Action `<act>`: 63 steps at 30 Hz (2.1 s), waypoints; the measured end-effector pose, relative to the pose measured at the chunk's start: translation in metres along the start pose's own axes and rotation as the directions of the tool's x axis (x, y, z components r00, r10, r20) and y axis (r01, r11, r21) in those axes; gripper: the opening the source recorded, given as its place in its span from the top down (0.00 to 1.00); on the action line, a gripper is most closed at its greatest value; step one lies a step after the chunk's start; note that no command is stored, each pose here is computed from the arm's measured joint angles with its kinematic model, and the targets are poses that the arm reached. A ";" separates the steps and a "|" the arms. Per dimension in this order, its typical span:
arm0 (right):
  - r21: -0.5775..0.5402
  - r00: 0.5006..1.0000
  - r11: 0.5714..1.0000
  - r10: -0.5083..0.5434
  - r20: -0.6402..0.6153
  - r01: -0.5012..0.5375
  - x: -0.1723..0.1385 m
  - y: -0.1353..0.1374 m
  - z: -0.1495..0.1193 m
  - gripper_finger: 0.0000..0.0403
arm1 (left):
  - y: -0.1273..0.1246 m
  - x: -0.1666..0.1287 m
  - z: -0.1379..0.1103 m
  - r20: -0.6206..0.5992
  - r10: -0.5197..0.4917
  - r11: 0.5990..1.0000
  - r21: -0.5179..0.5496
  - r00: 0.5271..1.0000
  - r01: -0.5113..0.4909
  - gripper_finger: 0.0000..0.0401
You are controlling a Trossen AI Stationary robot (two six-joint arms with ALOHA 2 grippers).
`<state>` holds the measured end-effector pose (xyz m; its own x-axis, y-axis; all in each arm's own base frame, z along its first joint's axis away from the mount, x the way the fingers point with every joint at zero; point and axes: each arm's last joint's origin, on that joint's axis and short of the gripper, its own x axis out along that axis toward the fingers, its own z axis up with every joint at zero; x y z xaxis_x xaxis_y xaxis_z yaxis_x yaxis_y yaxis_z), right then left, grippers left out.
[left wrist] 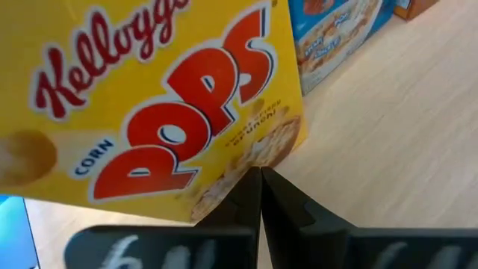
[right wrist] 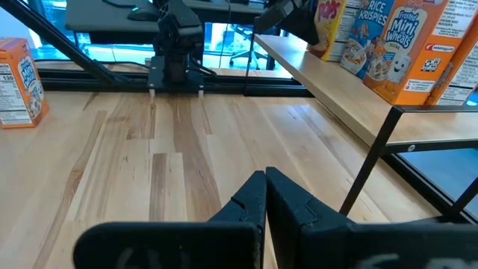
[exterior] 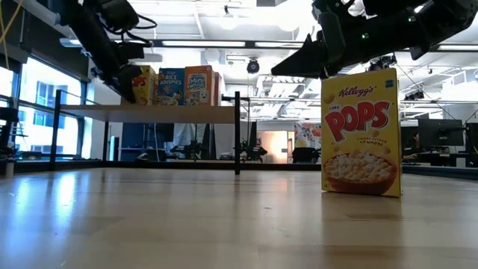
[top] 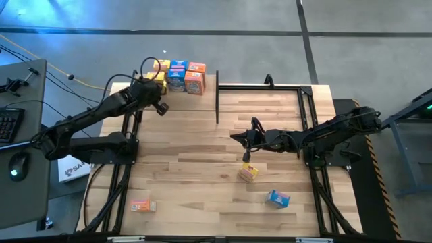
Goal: Stack cereal on shelf
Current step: Put the left yellow cereal box on the shelf aligned with the other yellow cereal box, then put the yellow cereal box on the shelf aligned with other yellow cereal boxes
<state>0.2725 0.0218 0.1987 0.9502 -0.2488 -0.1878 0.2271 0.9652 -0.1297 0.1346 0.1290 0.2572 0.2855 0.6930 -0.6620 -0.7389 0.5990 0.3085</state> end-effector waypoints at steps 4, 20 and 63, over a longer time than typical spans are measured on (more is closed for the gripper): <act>0.000 1.000 1.000 0.000 0.000 0.000 0.000 0.000 0.000 1.00 | 0.001 0.000 0.003 0.029 0.005 1.000 0.004 1.000 -0.005 1.00; 0.000 1.000 1.000 0.000 0.000 0.000 0.000 0.000 0.000 1.00 | 0.006 -0.021 -0.008 -0.015 0.062 0.990 -0.128 0.998 -0.063 1.00; 0.047 0.999 0.997 -0.053 -0.005 0.053 0.002 -0.007 -0.001 0.99 | 0.009 -0.063 -0.012 0.372 -0.081 0.969 -0.189 0.925 0.161 1.00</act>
<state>0.2727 0.0146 0.1986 0.9356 -0.3000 -0.1860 0.2872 0.9533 -0.0932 0.1027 0.0856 0.2938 0.5512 0.7413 -0.3831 -0.7850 0.6163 0.0632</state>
